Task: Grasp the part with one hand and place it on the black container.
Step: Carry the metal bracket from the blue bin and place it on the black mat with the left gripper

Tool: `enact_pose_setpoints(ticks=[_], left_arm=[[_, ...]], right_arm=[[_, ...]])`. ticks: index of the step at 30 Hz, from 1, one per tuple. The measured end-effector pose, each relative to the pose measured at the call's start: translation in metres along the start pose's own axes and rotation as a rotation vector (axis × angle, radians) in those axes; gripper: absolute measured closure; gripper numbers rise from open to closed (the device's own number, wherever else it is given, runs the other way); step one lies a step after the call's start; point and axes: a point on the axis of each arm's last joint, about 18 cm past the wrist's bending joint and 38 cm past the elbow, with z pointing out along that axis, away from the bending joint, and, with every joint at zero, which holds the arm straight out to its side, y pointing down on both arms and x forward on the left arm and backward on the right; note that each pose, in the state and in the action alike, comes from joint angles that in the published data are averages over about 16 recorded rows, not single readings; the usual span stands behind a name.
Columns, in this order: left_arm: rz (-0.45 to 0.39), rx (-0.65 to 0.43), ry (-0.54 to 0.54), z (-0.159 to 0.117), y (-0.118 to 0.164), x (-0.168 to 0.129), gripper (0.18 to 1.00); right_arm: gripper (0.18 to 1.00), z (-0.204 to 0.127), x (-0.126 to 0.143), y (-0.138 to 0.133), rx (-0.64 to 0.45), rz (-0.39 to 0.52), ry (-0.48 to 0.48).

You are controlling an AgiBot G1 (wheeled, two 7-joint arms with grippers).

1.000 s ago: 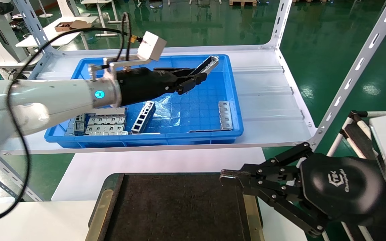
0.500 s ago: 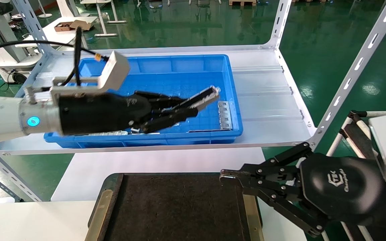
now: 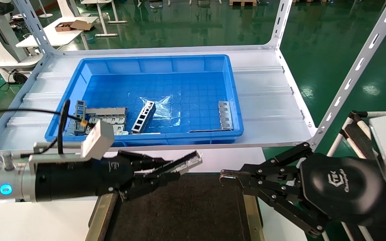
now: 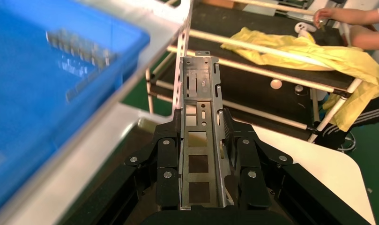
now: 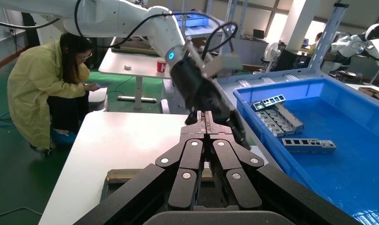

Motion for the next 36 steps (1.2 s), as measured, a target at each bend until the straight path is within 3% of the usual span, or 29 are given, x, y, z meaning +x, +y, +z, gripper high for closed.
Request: enact_pose_setpoints(ticks=[19,36], left_arm=[[-0.391,-0.106,-0.26,0.069,0.128,0.008,0.832],[-0.702,-0.042,-0.531,0.143,0.177,-0.01,0.832]], right_arm=[[0.988,0.0,0.0,0.0,0.0,0.0,0.0],[0.988,0.0,0.0,0.0,0.0,0.0,0.0]])
